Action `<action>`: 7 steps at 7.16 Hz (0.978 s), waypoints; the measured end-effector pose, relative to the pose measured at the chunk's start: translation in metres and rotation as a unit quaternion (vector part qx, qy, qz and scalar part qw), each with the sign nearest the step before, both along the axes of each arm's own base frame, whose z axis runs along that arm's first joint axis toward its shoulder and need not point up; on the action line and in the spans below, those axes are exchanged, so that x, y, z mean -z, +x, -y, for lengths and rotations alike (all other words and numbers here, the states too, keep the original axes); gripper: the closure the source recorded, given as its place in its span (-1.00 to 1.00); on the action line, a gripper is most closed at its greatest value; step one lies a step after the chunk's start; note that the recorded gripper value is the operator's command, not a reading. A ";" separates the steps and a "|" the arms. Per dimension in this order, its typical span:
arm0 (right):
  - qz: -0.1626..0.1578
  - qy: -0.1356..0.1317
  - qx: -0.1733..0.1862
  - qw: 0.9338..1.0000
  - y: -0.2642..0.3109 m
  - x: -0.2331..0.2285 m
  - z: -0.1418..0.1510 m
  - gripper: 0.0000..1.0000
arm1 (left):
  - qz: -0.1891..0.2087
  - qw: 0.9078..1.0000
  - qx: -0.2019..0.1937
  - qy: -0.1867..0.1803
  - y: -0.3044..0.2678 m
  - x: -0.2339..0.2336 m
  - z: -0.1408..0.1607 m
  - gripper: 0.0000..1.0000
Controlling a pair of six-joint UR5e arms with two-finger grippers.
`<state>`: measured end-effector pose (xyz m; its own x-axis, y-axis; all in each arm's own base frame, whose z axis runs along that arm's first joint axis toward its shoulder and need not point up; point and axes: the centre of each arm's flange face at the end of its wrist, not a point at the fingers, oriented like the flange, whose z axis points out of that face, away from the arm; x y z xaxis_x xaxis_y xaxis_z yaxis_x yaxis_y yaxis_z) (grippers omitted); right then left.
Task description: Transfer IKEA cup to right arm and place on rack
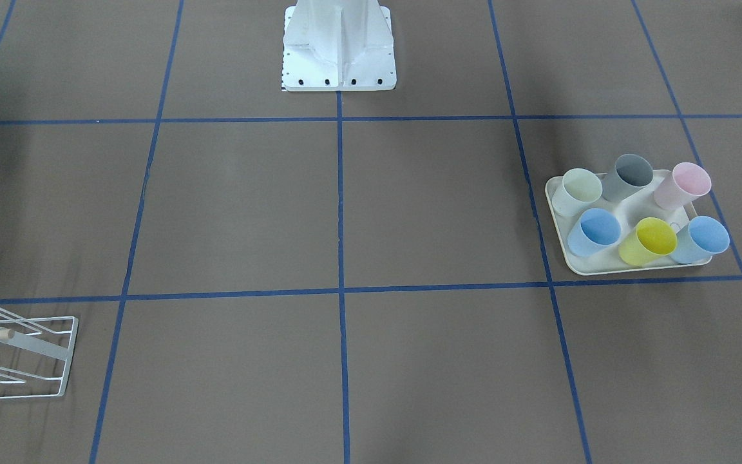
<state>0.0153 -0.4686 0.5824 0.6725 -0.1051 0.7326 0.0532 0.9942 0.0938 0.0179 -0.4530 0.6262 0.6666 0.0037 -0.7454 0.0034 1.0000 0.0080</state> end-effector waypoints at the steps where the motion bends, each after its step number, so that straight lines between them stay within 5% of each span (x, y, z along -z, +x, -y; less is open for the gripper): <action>1: 0.001 0.004 0.002 1.000 -0.001 -0.001 -0.001 -0.99 | 0.001 1.000 -0.010 -0.016 0.024 -0.004 0.001 -1.00; 6: 0.004 0.012 0.010 1.000 -0.008 -0.003 -0.002 -0.99 | 0.007 0.998 -0.053 -0.039 0.077 -0.029 0.009 -0.96; 7: 0.004 0.013 0.011 1.000 -0.009 -0.003 -0.002 -0.99 | 0.007 0.997 -0.060 -0.038 0.083 -0.034 0.008 -0.70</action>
